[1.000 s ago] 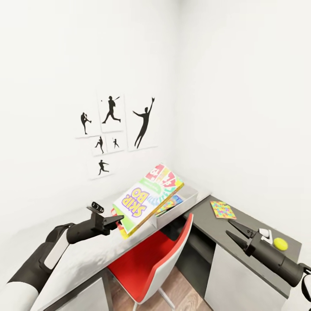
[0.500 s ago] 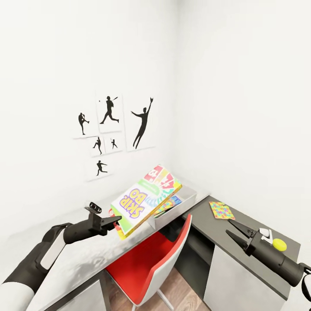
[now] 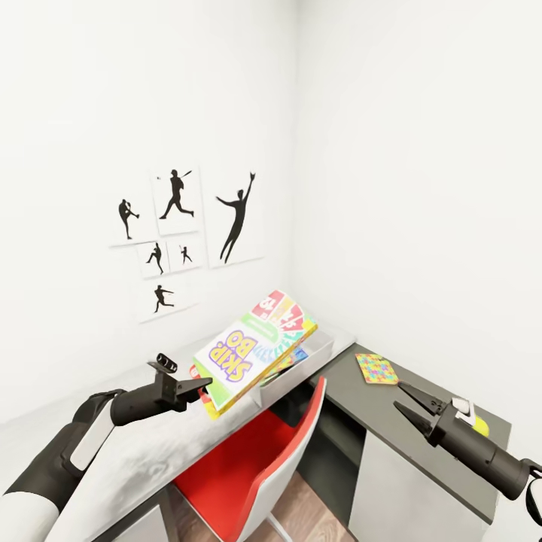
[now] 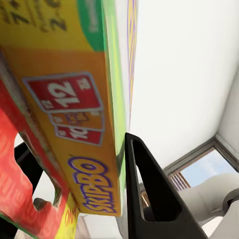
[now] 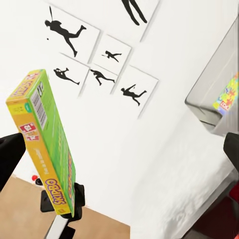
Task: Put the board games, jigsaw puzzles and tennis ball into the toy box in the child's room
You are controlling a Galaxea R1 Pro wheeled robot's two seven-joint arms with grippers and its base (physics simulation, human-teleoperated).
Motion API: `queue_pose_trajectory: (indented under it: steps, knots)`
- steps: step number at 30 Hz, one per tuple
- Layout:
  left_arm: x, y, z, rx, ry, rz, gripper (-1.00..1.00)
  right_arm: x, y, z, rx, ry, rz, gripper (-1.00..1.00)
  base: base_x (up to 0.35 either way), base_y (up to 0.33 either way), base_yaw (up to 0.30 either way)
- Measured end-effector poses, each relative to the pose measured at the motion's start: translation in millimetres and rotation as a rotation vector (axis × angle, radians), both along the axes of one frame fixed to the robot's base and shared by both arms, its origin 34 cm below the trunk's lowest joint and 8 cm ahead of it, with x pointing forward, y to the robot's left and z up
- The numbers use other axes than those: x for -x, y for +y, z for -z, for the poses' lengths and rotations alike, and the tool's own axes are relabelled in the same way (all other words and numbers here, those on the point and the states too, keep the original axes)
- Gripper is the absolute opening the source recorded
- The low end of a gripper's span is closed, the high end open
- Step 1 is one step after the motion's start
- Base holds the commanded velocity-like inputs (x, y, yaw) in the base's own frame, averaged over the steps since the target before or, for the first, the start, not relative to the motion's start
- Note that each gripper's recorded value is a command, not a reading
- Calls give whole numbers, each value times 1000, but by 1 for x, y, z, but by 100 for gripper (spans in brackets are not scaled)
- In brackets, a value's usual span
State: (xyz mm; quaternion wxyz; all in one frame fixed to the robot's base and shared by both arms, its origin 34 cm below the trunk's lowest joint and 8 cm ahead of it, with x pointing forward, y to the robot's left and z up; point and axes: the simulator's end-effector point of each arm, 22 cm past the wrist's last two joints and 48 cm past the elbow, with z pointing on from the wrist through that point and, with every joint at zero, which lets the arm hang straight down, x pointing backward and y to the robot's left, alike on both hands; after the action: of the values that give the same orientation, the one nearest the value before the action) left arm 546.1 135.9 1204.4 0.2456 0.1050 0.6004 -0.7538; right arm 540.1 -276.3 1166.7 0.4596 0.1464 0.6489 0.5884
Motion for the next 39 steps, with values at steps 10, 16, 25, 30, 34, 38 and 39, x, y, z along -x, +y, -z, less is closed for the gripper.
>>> queue_pose_trajectory:
  steps: [10, 16, 25, 30, 34, 38, 39]
  knots:
    - [0, -1, 1, -7, 0, 0, -100, 0, 1, -1, 2, -1, 0, 100, 280, -36, -15]
    - [-1, -2, 2, -10, -1, -3, -100, 0, 1, -1, 1, -4, -1, 100, 48, -25, 0]
    - [-23, -15, 53, -264, 20, -82, -100, -1, 1, 0, 13, 2, 1, 100, 0, 0, 0]
    - [-38, -33, 41, -285, -7, -88, -100, -2, -1, 5, 33, 14, 8, 100, 0, 0, 0]
    - [-40, -36, 38, -286, -12, -89, -100, -1, 2, 4, 30, 10, 4, 100, 0, 0, 0]
    - [-43, -29, 36, -285, -14, -102, -100, -1, 4, 3, 25, 7, 1, 100, 1, 0, -21]
    - [-43, -28, 35, -281, -15, -106, -100, -1, 3, 3, 26, 6, 1, 100, 33, 0, -139]
